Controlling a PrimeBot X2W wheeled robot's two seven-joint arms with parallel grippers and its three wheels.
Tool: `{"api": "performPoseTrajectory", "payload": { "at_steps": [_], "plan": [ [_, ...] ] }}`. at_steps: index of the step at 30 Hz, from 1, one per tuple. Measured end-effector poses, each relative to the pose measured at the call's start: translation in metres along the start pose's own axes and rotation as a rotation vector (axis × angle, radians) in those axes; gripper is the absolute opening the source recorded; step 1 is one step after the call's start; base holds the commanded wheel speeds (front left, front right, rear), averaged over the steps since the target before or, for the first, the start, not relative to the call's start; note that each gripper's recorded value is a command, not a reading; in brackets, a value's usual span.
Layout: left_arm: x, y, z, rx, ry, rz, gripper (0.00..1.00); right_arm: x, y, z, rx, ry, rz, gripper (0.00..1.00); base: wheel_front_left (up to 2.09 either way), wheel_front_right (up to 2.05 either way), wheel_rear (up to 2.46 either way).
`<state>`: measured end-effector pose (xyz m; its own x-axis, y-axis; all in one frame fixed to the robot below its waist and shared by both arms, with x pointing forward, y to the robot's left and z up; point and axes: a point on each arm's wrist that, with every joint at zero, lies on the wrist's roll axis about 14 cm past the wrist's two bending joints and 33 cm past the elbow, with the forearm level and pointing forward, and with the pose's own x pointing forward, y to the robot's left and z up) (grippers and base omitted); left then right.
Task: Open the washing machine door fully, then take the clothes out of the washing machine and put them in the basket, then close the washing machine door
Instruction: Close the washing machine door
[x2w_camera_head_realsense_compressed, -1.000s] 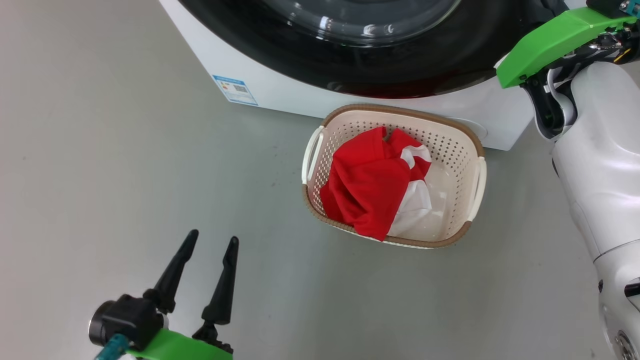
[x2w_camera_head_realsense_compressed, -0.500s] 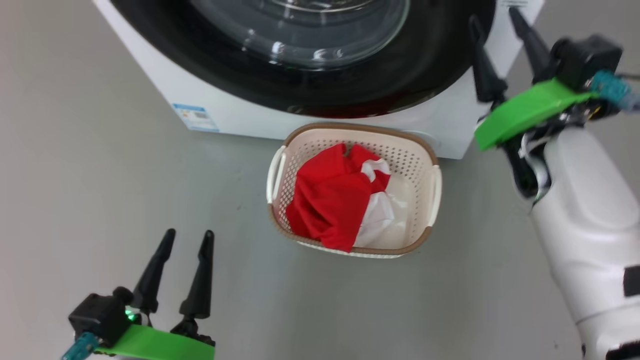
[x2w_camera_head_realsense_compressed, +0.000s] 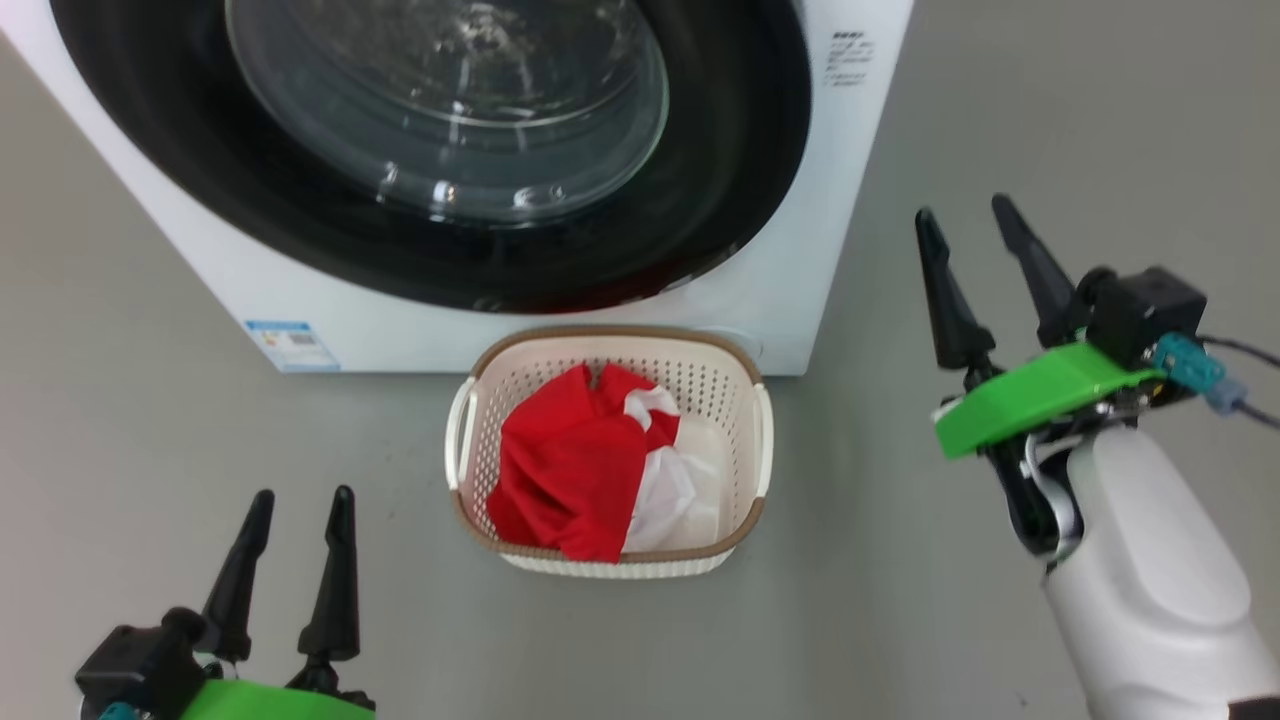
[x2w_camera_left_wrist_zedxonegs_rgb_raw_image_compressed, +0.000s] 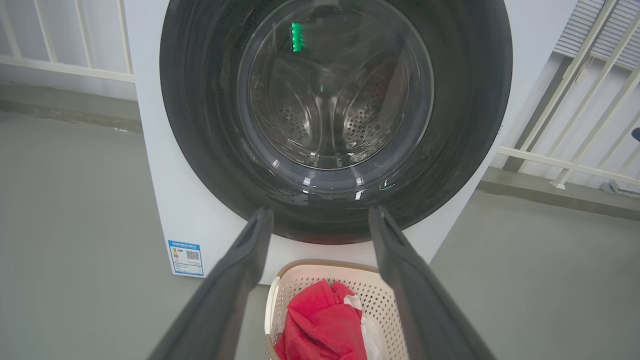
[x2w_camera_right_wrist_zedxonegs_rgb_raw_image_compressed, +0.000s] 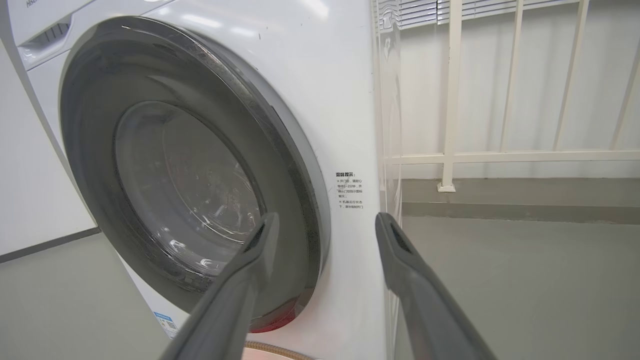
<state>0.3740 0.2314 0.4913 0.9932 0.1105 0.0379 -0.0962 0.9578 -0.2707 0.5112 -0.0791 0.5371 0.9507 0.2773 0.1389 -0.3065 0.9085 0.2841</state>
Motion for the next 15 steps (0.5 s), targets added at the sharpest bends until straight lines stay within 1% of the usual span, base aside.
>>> {"api": "performPoseTrajectory", "payload": {
  "at_steps": [3,9,10,11,15],
  "plan": [
    [-0.004,-0.002,0.004,0.011,-0.011,-0.009,1.00,-0.020,-0.003,0.004,-0.007,-0.006,-0.016,1.00,0.00,0.00,0.00],
    [-0.016,-0.003,0.013,0.007,-0.039,-0.013,1.00,-0.070,-0.020,-0.009,-0.032,0.042,-0.089,1.00,0.00,0.00,0.00],
    [-0.016,-0.003,0.013,0.007,-0.039,-0.013,1.00,-0.070,-0.020,-0.009,-0.032,0.042,-0.089,1.00,0.00,0.00,0.00],
    [-0.020,-0.003,0.014,0.007,-0.040,-0.013,1.00,-0.078,-0.024,-0.009,-0.031,0.044,-0.105,1.00,0.00,0.00,0.00],
    [-0.031,-0.004,0.016,0.006,-0.047,-0.016,1.00,-0.101,-0.033,-0.001,-0.032,0.019,-0.146,1.00,0.00,0.00,0.00]
  ]
}}
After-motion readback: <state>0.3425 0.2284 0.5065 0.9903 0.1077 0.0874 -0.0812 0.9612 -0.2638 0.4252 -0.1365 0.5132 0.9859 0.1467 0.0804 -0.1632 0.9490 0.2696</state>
